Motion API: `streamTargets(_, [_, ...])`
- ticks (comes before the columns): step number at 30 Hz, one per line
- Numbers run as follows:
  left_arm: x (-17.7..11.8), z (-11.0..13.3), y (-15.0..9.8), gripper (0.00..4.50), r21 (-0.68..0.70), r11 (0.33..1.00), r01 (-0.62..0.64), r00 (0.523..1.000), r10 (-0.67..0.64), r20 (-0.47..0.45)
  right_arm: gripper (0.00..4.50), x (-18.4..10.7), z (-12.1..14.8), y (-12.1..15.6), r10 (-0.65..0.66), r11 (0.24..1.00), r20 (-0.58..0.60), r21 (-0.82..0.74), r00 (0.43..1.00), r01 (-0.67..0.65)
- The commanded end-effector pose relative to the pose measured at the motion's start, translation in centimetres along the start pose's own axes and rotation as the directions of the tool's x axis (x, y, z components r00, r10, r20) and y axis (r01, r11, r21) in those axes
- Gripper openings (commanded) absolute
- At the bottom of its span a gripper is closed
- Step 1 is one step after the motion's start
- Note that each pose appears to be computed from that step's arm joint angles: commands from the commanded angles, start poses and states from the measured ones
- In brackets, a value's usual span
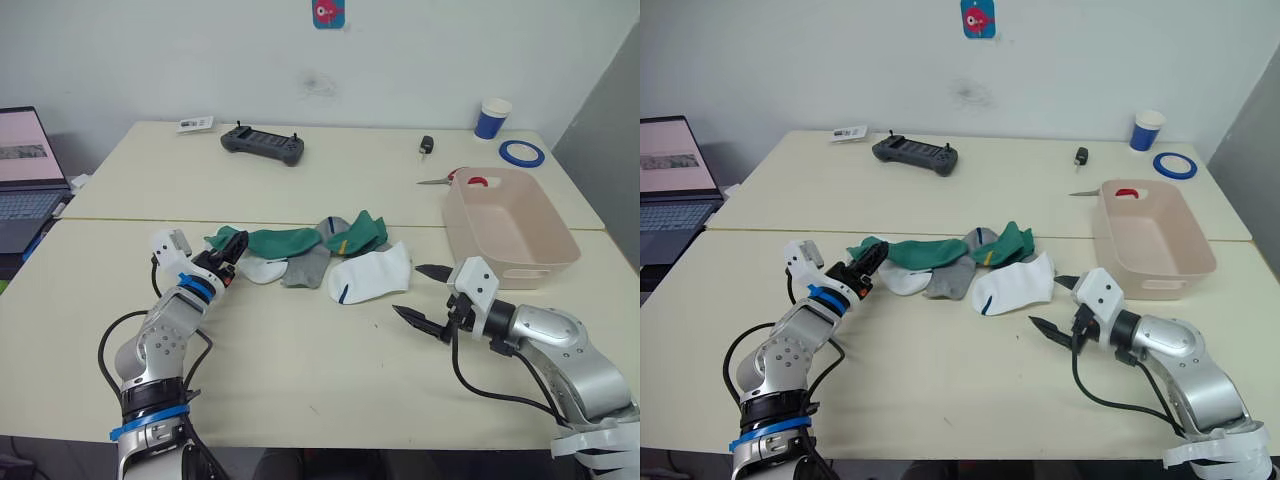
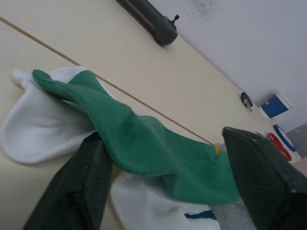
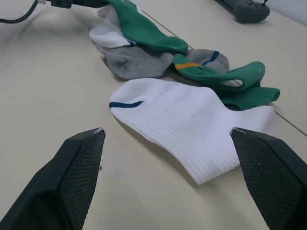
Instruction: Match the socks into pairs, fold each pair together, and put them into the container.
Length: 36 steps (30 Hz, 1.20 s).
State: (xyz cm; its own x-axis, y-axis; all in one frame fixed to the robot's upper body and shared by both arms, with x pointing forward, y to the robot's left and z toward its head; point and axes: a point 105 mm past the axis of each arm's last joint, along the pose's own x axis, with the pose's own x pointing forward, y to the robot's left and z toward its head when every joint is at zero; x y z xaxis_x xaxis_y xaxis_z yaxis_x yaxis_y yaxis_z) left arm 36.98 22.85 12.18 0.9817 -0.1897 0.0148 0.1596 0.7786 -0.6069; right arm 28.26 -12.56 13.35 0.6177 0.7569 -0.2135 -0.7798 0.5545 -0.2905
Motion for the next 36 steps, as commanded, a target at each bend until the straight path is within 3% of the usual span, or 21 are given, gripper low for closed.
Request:
streamTargets(1, [0.1, 1.5, -0.1, 2.4, 0.025, 1.0, 0.012, 0.998, -0.013, 0.068, 4.5, -0.3, 1.3, -0.1, -0.021, 0.999, 0.044, -0.036, 0.999, 0.022])
streamTargets(8, [0.2, 1.9, -0.3, 0.16, 0.04, 0.999, 0.029, 0.995, -0.032, 0.1, 4.5, -0.3, 1.4, -0.2, -0.028, 0.999, 0.049, -0.041, 0.998, 0.03])
streamTargets(16, [-0.6, 3.1, -1.0, 0.07, 0.068, 0.996, 0.06, 0.988, -0.069, 0.135, 4.5, 0.0, 1.6, -0.1, -0.019, 0.999, 0.06, -0.042, 0.998, 0.022])
streamTargets(21, [-2.9, 7.5, -2.5, 0.07, 0.117, 0.989, 0.093, 0.96, -0.12, 0.253, 4.5, 0.1, 2.5, -0.3, -0.026, 0.999, 0.09, -0.045, 0.996, 0.03])
streamTargets(24, [-4.7, 9.4, -3.5, 0.07, 0.176, 0.977, 0.123, 0.951, -0.167, 0.26, 4.5, 0.2, 2.9, -0.2, -0.023, 0.999, 0.106, -0.045, 0.994, 0.028])
streamTargets(30, [-8.7, 10.7, -6.1, 0.07, 0.419, 0.878, 0.23, 0.957, -0.283, 0.069, 4.5, 0.3, 3.9, 0.3, 0.018, 0.999, 0.135, -0.045, 0.991, -0.012])
streamTargets(33, [-10.6, 9.5, -7.2, 0.07, 0.545, 0.767, 0.339, 0.94, -0.296, -0.167, 4.5, -0.4, 4.2, 1.0, 0.085, 0.996, 0.13, -0.023, 0.988, -0.083])
streamTargets(36, [-11.9, 5.6, -8.3, 0.07, 0.523, 0.692, 0.498, 0.859, -0.308, -0.409, 4.5, -1.7, 3.7, 1.8, 0.168, 0.986, 0.064, -0.031, 0.984, -0.166])
